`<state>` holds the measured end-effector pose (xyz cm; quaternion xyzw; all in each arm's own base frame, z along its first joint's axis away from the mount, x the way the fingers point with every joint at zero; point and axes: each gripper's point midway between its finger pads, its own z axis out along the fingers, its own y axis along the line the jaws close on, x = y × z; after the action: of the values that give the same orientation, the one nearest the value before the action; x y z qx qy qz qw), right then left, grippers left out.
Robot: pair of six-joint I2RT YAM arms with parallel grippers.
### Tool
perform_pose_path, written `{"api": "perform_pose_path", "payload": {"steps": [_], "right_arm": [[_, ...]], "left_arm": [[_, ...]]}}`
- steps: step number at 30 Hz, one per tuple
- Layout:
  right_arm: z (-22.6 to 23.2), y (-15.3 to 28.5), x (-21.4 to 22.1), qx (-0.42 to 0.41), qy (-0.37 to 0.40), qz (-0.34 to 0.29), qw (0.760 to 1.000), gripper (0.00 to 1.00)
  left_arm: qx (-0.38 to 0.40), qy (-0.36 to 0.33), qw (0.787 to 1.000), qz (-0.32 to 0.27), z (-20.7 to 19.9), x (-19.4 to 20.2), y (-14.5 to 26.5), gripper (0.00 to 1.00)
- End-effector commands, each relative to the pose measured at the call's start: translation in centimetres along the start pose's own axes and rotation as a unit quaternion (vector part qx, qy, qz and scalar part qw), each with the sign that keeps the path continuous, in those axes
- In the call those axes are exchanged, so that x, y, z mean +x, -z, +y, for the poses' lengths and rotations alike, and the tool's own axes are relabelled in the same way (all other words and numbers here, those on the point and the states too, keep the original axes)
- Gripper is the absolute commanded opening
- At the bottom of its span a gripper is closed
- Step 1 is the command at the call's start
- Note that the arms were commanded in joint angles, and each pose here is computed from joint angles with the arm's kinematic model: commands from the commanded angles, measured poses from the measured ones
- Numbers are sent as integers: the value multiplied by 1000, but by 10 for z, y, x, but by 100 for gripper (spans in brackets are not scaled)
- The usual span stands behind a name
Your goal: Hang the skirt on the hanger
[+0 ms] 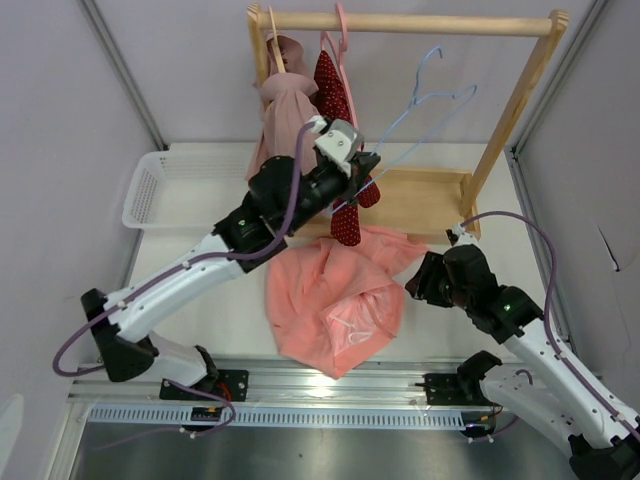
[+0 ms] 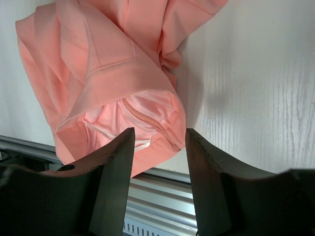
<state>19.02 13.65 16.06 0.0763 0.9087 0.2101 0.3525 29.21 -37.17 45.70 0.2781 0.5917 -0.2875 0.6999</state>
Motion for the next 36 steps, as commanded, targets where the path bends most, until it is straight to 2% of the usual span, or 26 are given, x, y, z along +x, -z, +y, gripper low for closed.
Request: {"api": "perform_pose_path", "payload": {"steps": [1,3,4,6,8,9,11,12,14,16,17,19,26,33,36], "right_arm": [[6,17,-21,-2,1,-30,1000,51],[5,23,-24,1,-2,-34,999,50],[6,27,-27,-1,-4,-40,999,50],[10,37,-33,-7,-5,-48,999,50],[11,44,-38,-7,-4,-55,998,50],[12,46,-40,-7,-3,-57,998,49],[13,51,-43,-8,0,-58,998,48],[13,52,-43,-7,0,-58,998,47],[14,55,-44,-7,-1,-57,998,47],[14,57,-42,-8,-2,-53,999,46],[14,57,-42,-10,-2,-51,999,47],[16,55,-38,-13,-2,-40,999,45],[25,30,-8,-42,-1,17,999,38],[49,4,48,-60,32,74,995,35],[68,-3,75,-76,47,88,992,34]], "left_arm": [[53,11,998,-37,-14,-38,44,0],[82,12,997,-4,-23,-18,58,0],[95,13,995,-12,-25,-28,73,0],[107,15,994,27,-29,-5,90,0],[116,19,993,32,-28,-8,116,0],[121,22,991,56,-30,14,124,0],[134,30,988,77,-34,28,144,0],[134,30,988,68,-31,21,159,0],[135,52,984,102,-33,42,176,0],[141,68,982,102,-35,41,195,0],[143,73,979,128,-36,58,203,0],[144,91,976,135,-37,61,217,0],[110,111,963,218,-28,101,255,0],[107,133,947,272,-29,106,281,0],[80,130,944,292,-20,111,290,0]]}}
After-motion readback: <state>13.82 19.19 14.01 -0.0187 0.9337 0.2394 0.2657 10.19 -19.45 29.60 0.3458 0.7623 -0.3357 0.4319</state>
